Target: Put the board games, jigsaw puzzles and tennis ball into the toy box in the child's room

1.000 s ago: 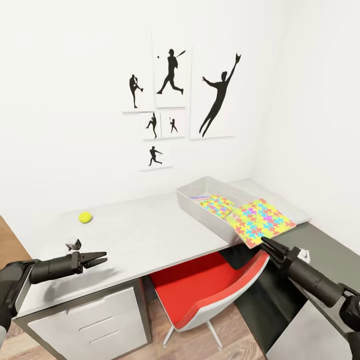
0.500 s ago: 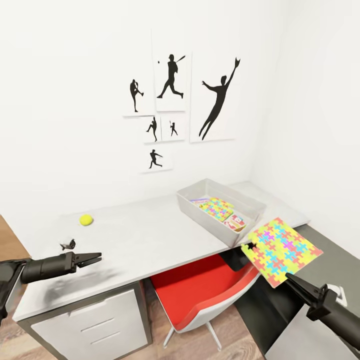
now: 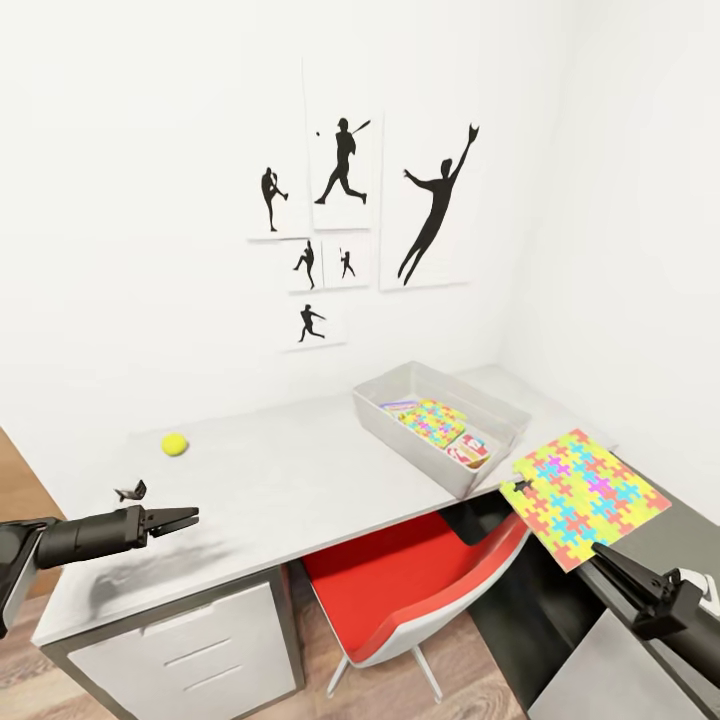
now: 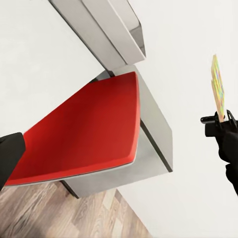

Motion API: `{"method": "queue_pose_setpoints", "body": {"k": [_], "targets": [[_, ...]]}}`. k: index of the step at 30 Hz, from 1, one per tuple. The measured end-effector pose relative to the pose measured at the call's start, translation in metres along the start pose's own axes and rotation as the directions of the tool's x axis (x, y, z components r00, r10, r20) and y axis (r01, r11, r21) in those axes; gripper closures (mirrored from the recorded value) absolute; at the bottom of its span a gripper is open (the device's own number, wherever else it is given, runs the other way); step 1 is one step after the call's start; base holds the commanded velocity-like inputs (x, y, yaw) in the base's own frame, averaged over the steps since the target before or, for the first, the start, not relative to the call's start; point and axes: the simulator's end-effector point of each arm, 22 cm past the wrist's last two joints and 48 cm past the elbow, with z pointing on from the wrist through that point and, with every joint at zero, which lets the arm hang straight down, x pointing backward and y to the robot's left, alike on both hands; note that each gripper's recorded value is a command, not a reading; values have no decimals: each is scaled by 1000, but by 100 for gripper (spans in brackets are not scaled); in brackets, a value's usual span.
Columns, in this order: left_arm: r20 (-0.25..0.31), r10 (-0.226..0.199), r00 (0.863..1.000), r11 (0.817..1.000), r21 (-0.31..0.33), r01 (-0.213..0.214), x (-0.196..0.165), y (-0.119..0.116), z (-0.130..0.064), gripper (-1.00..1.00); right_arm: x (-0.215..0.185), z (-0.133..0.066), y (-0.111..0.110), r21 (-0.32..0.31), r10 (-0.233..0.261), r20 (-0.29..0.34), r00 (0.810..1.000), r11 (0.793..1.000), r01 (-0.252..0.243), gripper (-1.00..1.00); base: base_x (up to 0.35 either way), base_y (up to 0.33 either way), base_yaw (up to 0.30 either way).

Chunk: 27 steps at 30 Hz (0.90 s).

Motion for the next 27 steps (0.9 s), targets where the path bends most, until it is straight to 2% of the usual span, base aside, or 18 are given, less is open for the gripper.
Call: {"method": "queue_pose_setpoints", "body": {"k": [6,13,27], "targets": [[0,0,1000,1000,0,0,-3,-7,-2,-100,-1,-1,4,11,-1,0,1000,1000,1,100,0,0,0],[0,0,1000,1000,-2,0,-7,-14,-5,-100,1,-2,2,61,-22,-17,1000,998,23,100,0,0,0],[-1,-1,1000,1000,-4,1,-10,-21,-9,-100,1,-1,8,70,-25,-21,999,997,26,100,0,0,18]]}}
